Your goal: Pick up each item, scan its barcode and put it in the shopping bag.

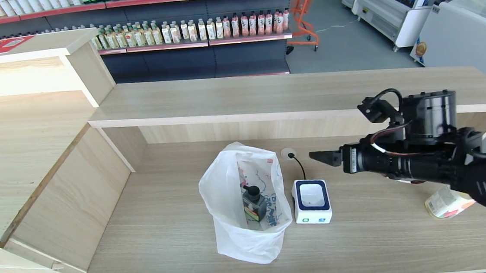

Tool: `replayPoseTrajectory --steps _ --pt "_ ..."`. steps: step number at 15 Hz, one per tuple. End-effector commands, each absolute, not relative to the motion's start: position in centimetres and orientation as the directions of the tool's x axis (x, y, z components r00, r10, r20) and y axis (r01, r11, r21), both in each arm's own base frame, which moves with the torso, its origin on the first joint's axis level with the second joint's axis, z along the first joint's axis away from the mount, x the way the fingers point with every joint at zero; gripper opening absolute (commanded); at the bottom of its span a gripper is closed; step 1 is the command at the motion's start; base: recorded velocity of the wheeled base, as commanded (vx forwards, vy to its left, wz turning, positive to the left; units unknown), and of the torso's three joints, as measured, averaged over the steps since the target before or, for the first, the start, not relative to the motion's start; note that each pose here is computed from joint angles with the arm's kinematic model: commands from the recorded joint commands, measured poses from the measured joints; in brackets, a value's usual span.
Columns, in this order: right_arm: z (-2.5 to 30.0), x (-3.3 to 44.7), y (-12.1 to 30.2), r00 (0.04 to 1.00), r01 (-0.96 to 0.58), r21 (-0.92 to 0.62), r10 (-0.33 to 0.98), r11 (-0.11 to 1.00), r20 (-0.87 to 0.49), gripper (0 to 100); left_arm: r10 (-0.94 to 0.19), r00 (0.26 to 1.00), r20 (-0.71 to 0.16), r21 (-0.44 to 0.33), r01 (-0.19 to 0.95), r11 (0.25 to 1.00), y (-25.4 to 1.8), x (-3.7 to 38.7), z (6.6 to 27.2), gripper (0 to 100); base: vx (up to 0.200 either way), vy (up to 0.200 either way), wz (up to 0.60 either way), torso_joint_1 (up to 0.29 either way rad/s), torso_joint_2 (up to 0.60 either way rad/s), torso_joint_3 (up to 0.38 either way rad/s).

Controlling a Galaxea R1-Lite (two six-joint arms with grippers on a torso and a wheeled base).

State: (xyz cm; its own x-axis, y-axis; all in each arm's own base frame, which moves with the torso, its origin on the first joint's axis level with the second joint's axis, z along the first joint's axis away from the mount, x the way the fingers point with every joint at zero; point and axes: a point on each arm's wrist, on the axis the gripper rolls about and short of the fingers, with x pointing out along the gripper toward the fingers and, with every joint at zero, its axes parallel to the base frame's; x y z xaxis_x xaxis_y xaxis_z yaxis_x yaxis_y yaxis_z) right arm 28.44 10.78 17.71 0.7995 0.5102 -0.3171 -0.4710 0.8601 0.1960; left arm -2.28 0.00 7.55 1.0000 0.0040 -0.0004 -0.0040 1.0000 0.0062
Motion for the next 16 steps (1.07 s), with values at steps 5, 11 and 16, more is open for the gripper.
replayPoseTrajectory --steps 5,11,16 --pt "21.9 14.2 1.2 0.933 -0.012 0.123 0.056 0.992 -0.355 100 0.005 1.000 0.000 0.006 -0.005 1.000 0.0 -2.3 7.5 100 0.000 0.000 0.00 0.000 0.00 0.000" --pt "20.7 10.4 -0.6 0.923 0.136 0.123 -0.080 0.983 -0.377 100 0.003 1.000 0.000 0.008 -0.003 1.000 0.0 -2.3 7.5 100 0.000 -0.033 0.00 0.001 0.00 0.002" --pt "20.2 9.7 -1.1 0.910 0.236 0.128 -0.173 0.963 -0.377 100 0.003 1.000 0.000 0.009 -0.003 1.000 0.0 -2.3 7.5 100 0.000 -0.200 0.00 0.004 0.00 0.003"
